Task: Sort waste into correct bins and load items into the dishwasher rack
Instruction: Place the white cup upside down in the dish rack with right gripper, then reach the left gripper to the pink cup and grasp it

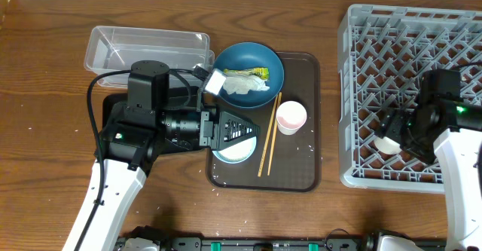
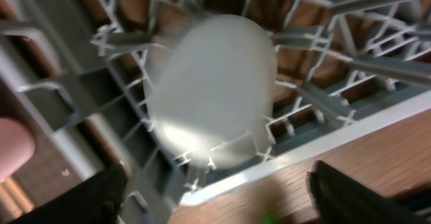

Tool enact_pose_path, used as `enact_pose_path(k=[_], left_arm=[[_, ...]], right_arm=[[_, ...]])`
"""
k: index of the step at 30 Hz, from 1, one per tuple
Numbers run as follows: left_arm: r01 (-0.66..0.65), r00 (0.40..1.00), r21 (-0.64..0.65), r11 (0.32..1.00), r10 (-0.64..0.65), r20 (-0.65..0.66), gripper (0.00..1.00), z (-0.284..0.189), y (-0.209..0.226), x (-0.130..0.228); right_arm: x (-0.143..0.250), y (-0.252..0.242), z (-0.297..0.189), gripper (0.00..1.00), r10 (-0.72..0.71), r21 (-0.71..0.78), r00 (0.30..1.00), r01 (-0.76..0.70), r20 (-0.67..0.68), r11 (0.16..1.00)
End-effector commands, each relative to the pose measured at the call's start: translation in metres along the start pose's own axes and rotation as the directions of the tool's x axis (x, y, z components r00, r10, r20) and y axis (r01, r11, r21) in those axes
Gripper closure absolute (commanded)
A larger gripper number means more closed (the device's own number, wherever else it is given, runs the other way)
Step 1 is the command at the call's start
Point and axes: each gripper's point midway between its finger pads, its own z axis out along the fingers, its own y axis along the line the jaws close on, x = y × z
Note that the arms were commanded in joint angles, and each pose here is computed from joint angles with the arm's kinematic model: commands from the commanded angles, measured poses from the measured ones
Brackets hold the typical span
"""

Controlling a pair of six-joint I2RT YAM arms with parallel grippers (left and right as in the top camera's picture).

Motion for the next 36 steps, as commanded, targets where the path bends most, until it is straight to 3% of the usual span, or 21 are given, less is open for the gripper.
enact_pose_path(k=[1,4,7,11,14,20,25,36], left_arm=[[-0.062,0.998,-0.013,0.998,0.062,0.007,0.19,-0.001,-0.005,-0.002],[-0.048,0.999,-0.098,0.994,0.05,0.011,0.19,0.002,0.01,0.0],[-0.04,0.999,-0.31,0.95,0.043,0.001,0.19,0.007,0.045,0.008],[-0.08,0.996,-0.627,0.775,0.081,-0.027,0.19,0.006,0.093,0.016],[-0.155,0.986,-0.765,0.625,0.146,-0.081,0.19,0.012,0.116,0.016],[-0.226,0.972,-0.807,0.545,0.178,-0.152,0.22,0.052,0.153,0.013],[-0.093,0.994,-0.812,0.576,0.106,-0.039,0.32,0.08,0.191,-0.002],[-0.088,0.996,-0.827,0.555,0.058,-0.068,0.38,0.105,0.231,-0.006]], right_arm=[[-0.013,0.013,-0.02,0.02,0.001,-0.095,1.0,0.001,0.025,0.995],[-0.019,0.025,-0.044,0.02,-0.017,-0.166,0.999,0.025,0.05,0.986],[-0.018,0.047,-0.072,0.08,-0.096,-0.284,0.991,0.119,0.095,0.951],[-0.007,0.064,-0.099,0.08,-0.143,-0.384,0.976,0.195,0.162,0.902],[0.002,0.068,-0.113,0.08,-0.161,-0.399,0.966,0.232,0.204,0.887],[0.022,0.072,-0.12,0.07,-0.206,-0.407,0.959,0.269,0.193,0.873],[0.028,0.068,-0.11,0.07,-0.233,-0.364,0.957,0.281,0.171,0.888],[0.044,0.063,-0.081,0.1,-0.252,-0.349,0.964,0.267,0.089,0.898]])
